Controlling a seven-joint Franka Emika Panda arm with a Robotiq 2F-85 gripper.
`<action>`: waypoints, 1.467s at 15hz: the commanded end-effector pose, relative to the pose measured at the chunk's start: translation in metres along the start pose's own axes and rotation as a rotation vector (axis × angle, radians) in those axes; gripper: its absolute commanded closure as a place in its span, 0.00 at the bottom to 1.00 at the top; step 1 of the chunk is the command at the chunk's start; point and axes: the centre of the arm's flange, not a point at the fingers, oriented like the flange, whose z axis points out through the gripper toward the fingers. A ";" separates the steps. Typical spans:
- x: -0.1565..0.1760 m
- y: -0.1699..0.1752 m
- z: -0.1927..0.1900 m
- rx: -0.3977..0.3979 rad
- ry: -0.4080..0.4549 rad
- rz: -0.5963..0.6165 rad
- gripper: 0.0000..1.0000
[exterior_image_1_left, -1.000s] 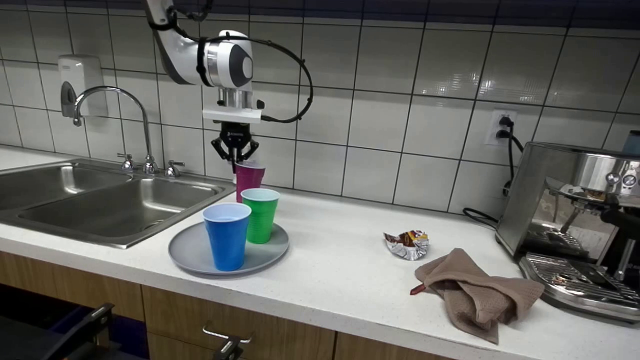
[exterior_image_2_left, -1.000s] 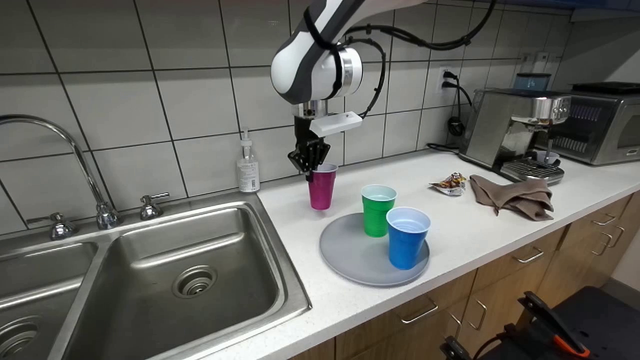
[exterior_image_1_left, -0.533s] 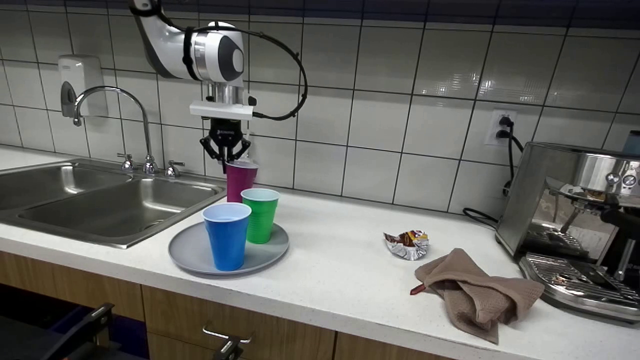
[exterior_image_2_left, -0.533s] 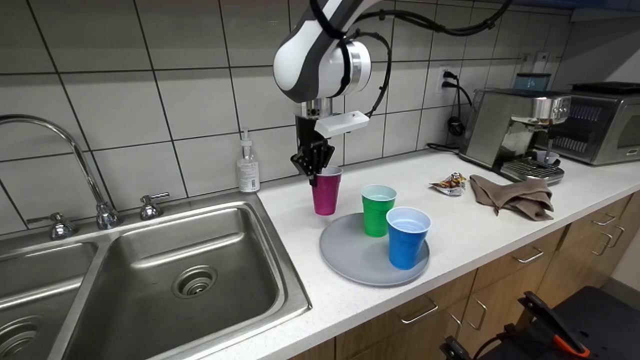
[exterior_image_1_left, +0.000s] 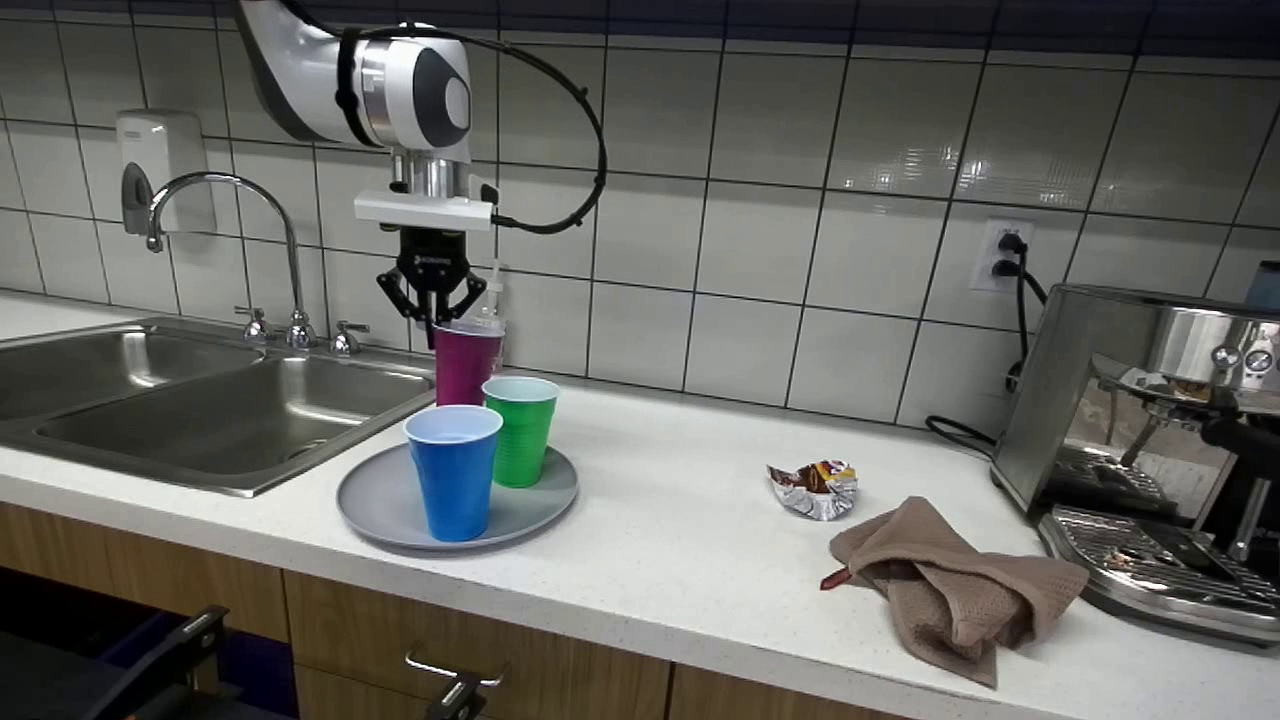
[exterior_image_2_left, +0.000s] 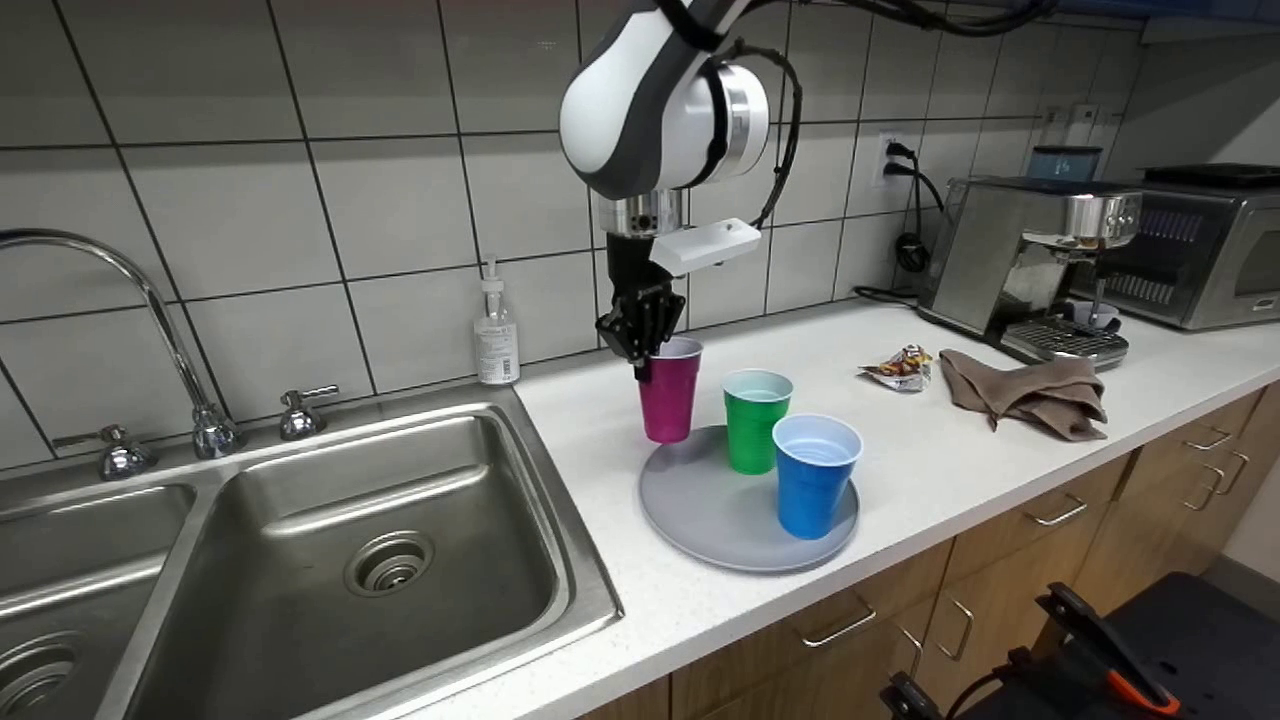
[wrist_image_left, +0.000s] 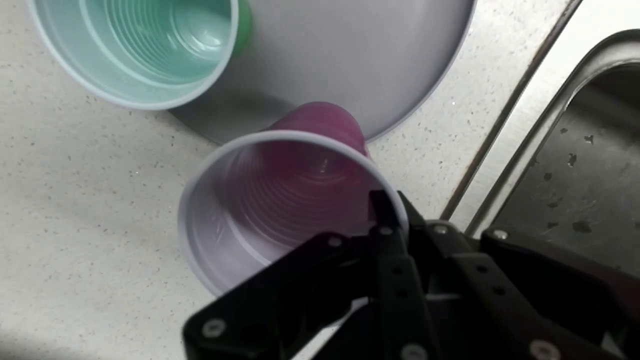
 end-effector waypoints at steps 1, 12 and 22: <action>-0.027 -0.009 -0.008 -0.017 0.002 -0.050 0.99; -0.048 -0.016 0.013 -0.021 -0.046 -0.108 0.99; -0.062 -0.021 0.027 -0.028 -0.080 -0.170 0.99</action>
